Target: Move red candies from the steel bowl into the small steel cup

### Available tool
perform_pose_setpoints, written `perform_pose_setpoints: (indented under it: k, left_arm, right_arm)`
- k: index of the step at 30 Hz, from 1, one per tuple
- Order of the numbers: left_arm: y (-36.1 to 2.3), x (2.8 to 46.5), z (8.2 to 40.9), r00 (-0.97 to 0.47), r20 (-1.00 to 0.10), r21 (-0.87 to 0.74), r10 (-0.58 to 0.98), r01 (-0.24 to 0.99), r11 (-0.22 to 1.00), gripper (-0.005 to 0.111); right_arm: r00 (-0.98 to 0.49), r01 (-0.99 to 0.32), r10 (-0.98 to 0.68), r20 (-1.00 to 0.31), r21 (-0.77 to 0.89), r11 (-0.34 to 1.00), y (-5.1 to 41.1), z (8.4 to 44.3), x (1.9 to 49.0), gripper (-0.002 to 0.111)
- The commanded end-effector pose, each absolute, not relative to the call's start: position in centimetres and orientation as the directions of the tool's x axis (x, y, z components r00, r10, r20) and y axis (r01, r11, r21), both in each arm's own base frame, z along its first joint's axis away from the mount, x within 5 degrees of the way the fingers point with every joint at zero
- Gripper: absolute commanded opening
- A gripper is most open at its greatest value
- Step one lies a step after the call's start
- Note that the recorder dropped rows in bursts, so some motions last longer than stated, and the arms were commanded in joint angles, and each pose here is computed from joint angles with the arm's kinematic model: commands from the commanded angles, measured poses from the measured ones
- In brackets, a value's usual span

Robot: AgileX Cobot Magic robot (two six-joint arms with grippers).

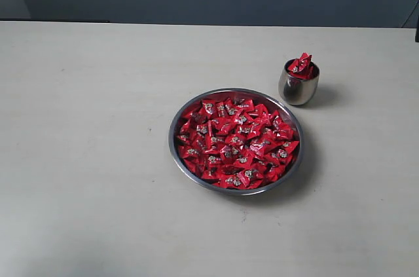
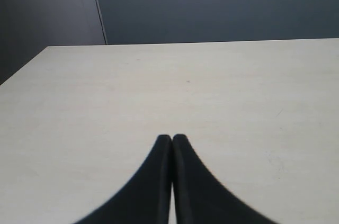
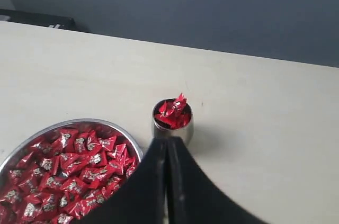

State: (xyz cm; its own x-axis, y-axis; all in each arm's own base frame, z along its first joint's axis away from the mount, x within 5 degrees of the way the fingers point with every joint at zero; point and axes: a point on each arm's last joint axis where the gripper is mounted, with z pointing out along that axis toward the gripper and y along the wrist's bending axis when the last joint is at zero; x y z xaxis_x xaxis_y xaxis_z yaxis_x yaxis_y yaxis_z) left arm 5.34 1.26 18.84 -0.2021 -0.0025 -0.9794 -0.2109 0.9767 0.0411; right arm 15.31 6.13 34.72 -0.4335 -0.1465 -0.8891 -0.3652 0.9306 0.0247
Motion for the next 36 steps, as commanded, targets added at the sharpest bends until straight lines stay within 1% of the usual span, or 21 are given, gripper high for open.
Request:
perform_pose_setpoints:
  k: [1,3,6,10,14,16,20,29,33,36]
  left_arm:
    - [1.2,5.3,18.7,-0.200,-0.980,0.044,0.002,-0.205,0.978,0.000]
    - [1.2,5.3,18.7,-0.200,-0.980,0.044,0.002,-0.205,0.978,0.000]
    - [1.2,5.3,18.7,-0.200,-0.980,0.044,0.002,-0.205,0.978,0.000]
    - [1.2,5.3,18.7,-0.200,-0.980,0.044,0.002,-0.205,0.978,0.000]
    - [1.2,5.3,18.7,-0.200,-0.980,0.044,0.002,-0.205,0.978,0.000]
    - [1.2,5.3,18.7,-0.200,-0.980,0.044,0.002,-0.205,0.978,0.000]
    - [1.2,5.3,18.7,-0.200,-0.980,0.044,0.002,-0.205,0.978,0.000]
    - [1.2,5.3,18.7,-0.200,-0.980,0.044,0.002,-0.205,0.978,0.000]
    - [1.2,5.3,18.7,-0.200,-0.980,0.044,0.002,-0.205,0.978,0.000]
    - [1.2,5.3,18.7,-0.200,-0.980,0.044,0.002,-0.205,0.978,0.000]
  right_arm:
    - [-0.446,-0.356,-0.212,-0.869,-0.046,0.934,5.6,34.3,15.1,-0.001]
    - [-0.479,-0.353,-0.252,-0.841,-0.078,0.932,5.3,33.9,15.0,-0.001]
    - [-0.495,-0.329,-0.256,-0.830,-0.094,0.940,4.6,34.0,14.4,-0.001]
    - [-0.393,-0.161,-0.133,-0.910,-0.074,0.984,1.8,34.0,12.4,-0.001]
    - [-0.344,0.016,-0.017,-0.939,-0.024,1.000,-0.2,31.3,10.0,-0.001]
    - [-0.283,0.057,-0.007,-0.959,-0.024,0.998,-0.6,29.9,8.9,-0.001]
    - [-0.238,0.064,-0.015,-0.971,-0.031,0.997,-0.6,27.1,7.6,-0.001]
    - [-0.226,0.062,-0.009,-0.974,-0.024,0.998,-0.4,20.5,6.0,-0.001]
    - [-0.236,0.057,-0.001,-0.972,-0.015,0.998,-0.4,18.9,5.9,-0.001]
    - [-0.262,0.057,0.001,-0.965,-0.015,0.998,-0.4,18.3,5.8,-0.001]
